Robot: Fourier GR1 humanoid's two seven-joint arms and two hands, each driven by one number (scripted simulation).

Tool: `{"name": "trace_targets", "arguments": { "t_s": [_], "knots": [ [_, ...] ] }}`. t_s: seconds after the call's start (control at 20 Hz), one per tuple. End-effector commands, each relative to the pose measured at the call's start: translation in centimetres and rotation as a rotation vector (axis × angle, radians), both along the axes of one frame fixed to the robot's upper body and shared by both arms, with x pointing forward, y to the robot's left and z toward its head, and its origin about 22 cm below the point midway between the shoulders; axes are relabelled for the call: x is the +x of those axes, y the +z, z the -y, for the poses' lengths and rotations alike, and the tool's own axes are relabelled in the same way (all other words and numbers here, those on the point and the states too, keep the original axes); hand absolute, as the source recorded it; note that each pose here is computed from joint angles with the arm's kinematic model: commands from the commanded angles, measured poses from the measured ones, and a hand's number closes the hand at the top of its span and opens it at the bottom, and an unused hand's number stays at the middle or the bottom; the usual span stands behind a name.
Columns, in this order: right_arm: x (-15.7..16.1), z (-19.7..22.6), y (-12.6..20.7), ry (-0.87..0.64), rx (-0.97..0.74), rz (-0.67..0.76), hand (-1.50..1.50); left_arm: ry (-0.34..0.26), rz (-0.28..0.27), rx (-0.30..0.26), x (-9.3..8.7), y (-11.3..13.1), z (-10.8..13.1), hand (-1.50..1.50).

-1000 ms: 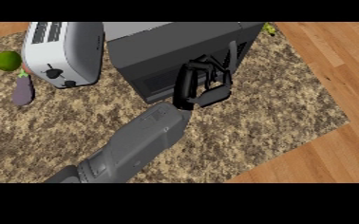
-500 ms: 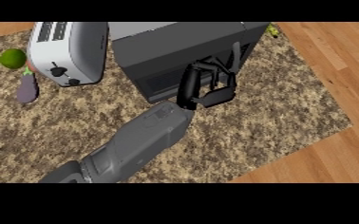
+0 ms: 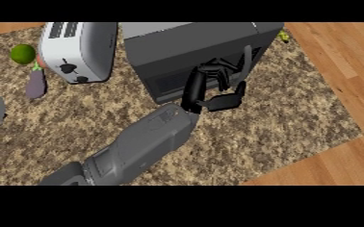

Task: Pick up the milk, place it into the microwave and close the microwave

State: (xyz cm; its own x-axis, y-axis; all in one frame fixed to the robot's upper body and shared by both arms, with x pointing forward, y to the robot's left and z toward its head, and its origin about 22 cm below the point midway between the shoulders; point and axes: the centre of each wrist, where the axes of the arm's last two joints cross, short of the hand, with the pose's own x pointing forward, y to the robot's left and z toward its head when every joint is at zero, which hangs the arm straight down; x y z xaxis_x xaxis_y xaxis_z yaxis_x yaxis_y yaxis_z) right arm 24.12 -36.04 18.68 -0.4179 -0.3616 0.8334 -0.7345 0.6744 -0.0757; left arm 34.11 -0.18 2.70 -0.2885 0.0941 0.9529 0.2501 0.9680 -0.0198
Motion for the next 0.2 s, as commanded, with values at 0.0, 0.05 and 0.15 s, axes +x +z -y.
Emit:
{"name": "trace_targets", "arguments": {
  "t_s": [0.0, 0.05, 0.15],
  "knots": [
    [-0.53, 0.53, -0.17, -0.015, -0.009, -0.019, -1.50, 0.252, -0.151, 0.042, 1.58, -3.37, -3.77, -1.50],
    [-0.52, 0.35, -0.05, -0.015, 0.003, -0.010, -1.50, 0.250, -0.168, 0.034, 1.61, -3.28, -3.71, -1.50],
    [-1.03, 0.40, 0.02, -0.010, -0.008, -0.017, -1.50, 0.247, -0.161, 0.033, 1.60, -3.42, -3.79, -1.50]
  ]
}}
